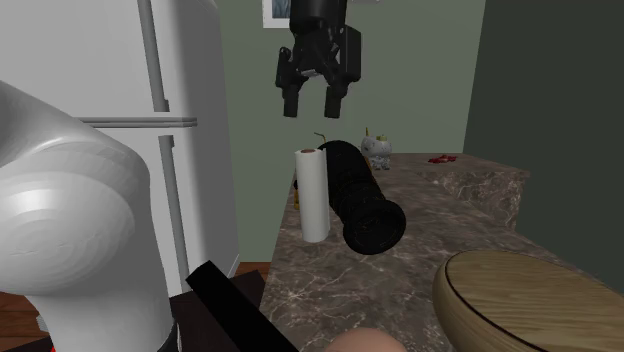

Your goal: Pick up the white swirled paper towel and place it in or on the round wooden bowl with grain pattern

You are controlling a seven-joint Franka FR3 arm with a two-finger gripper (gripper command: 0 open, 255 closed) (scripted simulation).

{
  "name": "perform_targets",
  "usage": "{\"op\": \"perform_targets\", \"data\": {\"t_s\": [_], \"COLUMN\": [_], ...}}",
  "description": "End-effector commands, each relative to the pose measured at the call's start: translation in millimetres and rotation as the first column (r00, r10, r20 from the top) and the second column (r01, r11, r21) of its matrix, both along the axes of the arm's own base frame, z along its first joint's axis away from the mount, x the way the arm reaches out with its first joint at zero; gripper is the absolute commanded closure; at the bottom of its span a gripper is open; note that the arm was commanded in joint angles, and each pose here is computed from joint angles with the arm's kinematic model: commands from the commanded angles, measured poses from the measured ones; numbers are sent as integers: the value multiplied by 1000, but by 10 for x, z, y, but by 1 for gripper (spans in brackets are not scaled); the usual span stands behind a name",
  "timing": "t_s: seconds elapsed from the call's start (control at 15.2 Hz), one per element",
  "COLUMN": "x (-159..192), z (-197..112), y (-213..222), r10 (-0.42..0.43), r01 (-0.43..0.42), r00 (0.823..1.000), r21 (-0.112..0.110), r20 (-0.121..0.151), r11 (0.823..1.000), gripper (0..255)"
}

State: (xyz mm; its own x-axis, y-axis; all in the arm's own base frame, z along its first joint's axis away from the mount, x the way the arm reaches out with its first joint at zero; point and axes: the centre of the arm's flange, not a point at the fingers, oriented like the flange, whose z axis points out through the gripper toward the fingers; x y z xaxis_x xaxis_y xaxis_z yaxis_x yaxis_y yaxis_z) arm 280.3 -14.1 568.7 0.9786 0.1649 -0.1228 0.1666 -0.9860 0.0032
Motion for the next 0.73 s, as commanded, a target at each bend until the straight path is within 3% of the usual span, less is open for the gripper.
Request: {"op": "perform_targets", "data": {"t_s": [0.0,0.66], "x": [0,453], "z": [0,-478], "y": [0,1021], "r10": [0,-52], "r01": [0,51], "r00": [1000,998], "r21": [0,66], "r20": [0,16], "r11": [1000,996], "gripper": [0,0]}}
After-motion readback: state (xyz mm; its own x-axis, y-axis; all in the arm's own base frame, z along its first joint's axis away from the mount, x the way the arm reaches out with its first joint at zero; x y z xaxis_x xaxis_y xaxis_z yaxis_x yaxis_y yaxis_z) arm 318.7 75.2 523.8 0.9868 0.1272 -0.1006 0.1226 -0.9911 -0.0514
